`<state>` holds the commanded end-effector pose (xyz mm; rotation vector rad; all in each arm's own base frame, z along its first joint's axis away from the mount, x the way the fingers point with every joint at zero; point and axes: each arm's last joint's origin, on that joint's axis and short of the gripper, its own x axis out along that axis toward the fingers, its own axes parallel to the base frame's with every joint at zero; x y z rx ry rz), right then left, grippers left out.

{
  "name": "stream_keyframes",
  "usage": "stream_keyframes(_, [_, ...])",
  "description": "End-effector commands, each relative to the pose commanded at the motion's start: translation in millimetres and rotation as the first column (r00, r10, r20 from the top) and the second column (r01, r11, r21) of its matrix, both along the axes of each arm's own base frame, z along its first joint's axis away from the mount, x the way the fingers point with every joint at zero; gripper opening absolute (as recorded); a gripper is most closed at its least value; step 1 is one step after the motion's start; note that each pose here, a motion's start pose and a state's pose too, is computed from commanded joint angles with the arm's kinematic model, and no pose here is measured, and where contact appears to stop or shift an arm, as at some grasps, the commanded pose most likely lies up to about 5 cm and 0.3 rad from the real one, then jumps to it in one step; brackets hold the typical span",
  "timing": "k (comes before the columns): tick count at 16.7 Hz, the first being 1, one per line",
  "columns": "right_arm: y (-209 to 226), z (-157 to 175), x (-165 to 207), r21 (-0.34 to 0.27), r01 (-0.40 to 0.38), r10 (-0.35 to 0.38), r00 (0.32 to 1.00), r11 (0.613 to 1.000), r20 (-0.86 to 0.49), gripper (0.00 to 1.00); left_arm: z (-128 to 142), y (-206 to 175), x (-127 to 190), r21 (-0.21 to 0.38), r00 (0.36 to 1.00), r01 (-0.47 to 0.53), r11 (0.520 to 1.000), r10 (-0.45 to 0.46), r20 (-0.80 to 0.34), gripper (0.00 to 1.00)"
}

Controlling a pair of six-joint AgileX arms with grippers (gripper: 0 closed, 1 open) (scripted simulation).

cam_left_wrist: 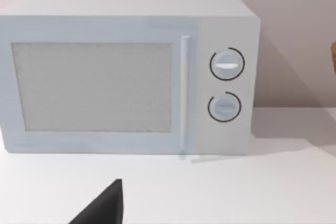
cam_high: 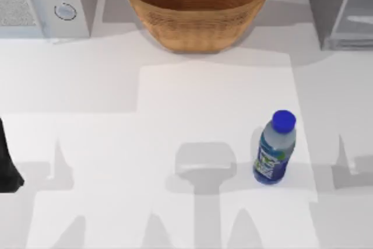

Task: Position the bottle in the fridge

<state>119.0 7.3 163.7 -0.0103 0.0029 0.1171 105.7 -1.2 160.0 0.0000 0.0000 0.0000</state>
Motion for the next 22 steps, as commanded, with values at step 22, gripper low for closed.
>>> stream_keyframes(22, [65.3,-88.8,46.1,-0.019,-0.611,0.595,0.777,0.791,-0.206,1.00,0.0,0.0,0.0,0.000,1.000,0.000,1.000,0.000,0.000,1.00])
